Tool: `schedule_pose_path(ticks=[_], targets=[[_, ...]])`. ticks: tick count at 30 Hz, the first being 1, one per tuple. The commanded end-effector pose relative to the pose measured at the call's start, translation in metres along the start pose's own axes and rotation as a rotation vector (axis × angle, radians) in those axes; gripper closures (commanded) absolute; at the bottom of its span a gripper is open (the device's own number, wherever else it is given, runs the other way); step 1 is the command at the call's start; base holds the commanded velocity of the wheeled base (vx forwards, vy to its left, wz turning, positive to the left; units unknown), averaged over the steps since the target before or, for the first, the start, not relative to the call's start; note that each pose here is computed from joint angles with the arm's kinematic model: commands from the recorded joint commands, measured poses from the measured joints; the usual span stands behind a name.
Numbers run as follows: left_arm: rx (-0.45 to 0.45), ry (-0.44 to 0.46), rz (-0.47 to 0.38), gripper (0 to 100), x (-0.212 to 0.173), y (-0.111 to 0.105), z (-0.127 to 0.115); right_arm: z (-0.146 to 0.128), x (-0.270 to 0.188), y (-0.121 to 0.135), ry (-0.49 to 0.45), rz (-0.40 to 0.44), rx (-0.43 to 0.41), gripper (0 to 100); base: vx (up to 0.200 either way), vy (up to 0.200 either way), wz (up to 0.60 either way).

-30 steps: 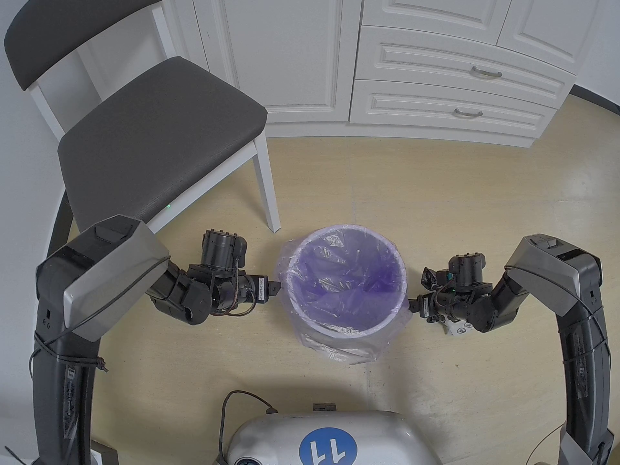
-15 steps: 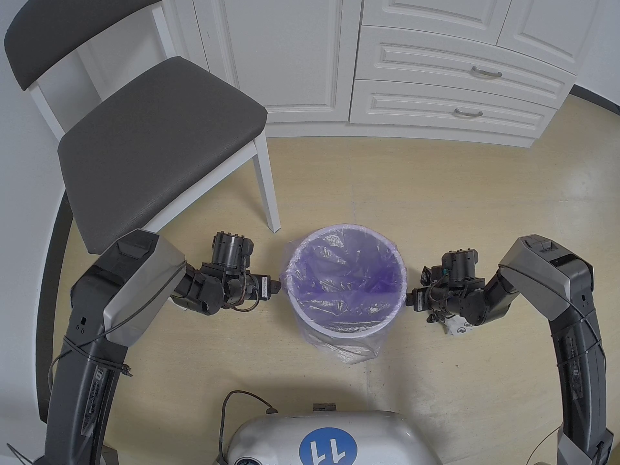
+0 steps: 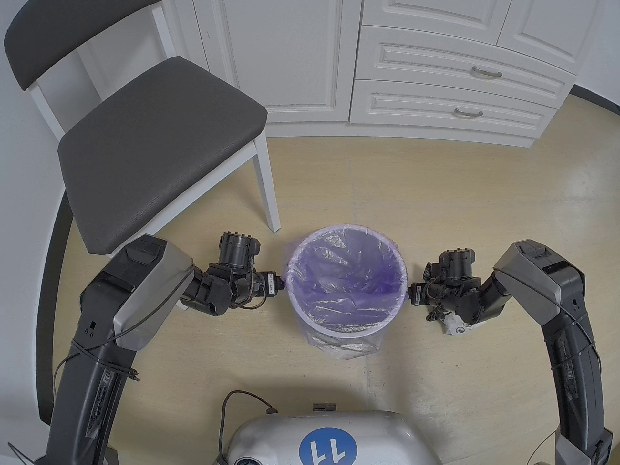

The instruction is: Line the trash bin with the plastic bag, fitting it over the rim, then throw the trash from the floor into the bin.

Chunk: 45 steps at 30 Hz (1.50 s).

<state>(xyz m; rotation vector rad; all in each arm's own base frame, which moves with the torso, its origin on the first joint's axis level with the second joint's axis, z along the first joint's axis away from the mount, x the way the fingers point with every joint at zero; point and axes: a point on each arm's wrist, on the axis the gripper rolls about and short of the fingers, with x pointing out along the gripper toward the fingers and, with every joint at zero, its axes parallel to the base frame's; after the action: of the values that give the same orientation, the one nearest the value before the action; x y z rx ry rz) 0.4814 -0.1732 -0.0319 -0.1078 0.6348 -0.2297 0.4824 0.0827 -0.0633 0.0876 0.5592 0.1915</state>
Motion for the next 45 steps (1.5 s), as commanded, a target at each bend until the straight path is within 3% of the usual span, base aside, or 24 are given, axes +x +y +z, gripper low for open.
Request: schedule_pose_path(ticks=[1,10,14,18,29,32,33,40,45], targets=[[0.002,-0.007,-0.012,0,-0.005,-0.01,0.004,0.006,0.001,0.0,-0.019,0.001,0.032,0,0.0,0.0,0.0],[0.022,0.077,-0.008,0,-0.051,-0.006,-0.001,0.028,0.001,0.0,-0.084,0.004,0.127,0,0.0,0.0,0.0],[0.04,0.121,-0.043,0,-0.079,-0.007,-0.005,0.039,-0.026,-0.007,-0.04,-0.006,0.125,0,0.0,0.0,0.0],[0.043,0.138,-0.07,0,-0.097,-0.008,-0.009,0.058,-0.065,-0.011,0.022,0.026,0.071,0,0.0,0.0,0.0],[0.045,0.105,-0.08,0,-0.128,-0.003,-0.026,0.084,-0.141,-0.007,-0.017,0.071,-0.071,0,0.0,0.0,0.0],[0.045,0.089,-0.084,0,-0.135,-0.002,-0.029,0.088,-0.157,0.006,-0.027,0.095,-0.094,0,0.0,0.0,0.0],[0.045,0.079,-0.086,0,-0.141,0.0,-0.033,0.085,-0.17,0.032,-0.022,0.149,-0.12,0,0.0,0.0,0.0],[0.041,0.028,-0.098,0,-0.158,0.003,-0.043,0.064,-0.195,0.087,-0.056,0.285,-0.202,0,0.0,0.0,0.0],[0.046,-0.041,-0.112,0,-0.167,0.001,-0.046,0.052,-0.184,0.129,-0.059,0.386,-0.256,0,0.0,0.0,0.0]])
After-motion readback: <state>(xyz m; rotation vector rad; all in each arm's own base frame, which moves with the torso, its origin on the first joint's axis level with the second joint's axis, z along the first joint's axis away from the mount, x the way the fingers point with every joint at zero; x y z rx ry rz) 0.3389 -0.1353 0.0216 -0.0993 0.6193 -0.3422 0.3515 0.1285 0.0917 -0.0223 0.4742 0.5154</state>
